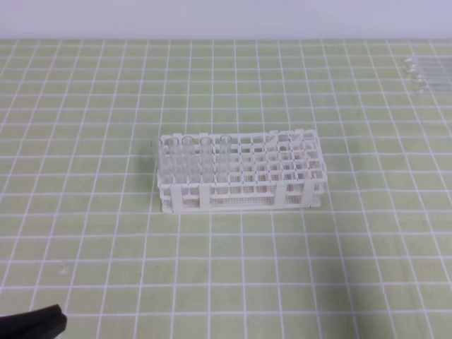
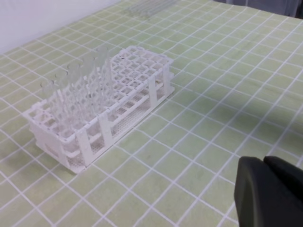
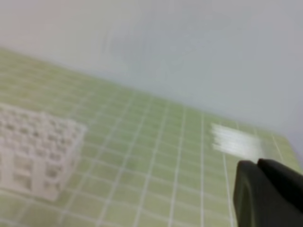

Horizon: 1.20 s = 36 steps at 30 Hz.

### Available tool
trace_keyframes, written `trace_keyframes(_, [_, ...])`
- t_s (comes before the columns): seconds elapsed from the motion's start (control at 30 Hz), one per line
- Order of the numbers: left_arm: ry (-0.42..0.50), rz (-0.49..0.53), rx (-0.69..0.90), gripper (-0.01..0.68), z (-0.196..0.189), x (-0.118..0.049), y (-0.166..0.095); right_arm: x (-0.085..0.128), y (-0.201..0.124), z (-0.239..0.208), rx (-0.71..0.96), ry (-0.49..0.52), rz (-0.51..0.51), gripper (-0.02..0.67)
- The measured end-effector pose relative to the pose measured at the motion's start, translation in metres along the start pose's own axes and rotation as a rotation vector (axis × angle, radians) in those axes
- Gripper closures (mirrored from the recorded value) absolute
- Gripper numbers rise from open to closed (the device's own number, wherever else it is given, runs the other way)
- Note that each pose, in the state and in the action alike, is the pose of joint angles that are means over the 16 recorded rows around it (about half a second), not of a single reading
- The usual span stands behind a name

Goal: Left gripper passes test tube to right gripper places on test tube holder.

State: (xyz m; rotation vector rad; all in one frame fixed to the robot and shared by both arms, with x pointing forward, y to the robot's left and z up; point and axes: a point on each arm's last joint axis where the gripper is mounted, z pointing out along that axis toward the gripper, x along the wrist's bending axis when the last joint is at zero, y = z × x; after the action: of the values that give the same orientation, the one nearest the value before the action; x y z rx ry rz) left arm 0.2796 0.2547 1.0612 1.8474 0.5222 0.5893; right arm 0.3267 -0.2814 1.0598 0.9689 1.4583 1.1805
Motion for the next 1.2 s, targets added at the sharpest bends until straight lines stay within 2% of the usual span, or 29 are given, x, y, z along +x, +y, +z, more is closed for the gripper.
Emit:
trace_keyframes(0.23, [0.000, 0.000, 0.001, 0.674, 0.000, 0.000, 0.000, 0.002, -0.052, -0.014, 0.087, -0.106, 0.105, 0.664])
trace_keyframes(0.47, [0.000, 0.000, 0.002, 0.675, 0.000, 0.000, 0.000, 0.006, -0.080, -0.021, 0.067, -0.165, 0.216, 0.664])
trace_keyframes(0.97, [0.000, 0.000, 0.004, 0.675, 0.001, 0.000, 0.000, 0.011, -0.097, -0.032, 0.134, -0.177, 0.360, 0.664])
trace_keyframes(1.2, [0.000, 0.000, 0.003, 0.675, 0.001, 0.000, 0.000, 0.011, -0.098, -0.032, 0.144, -0.179, 0.380, 0.664])
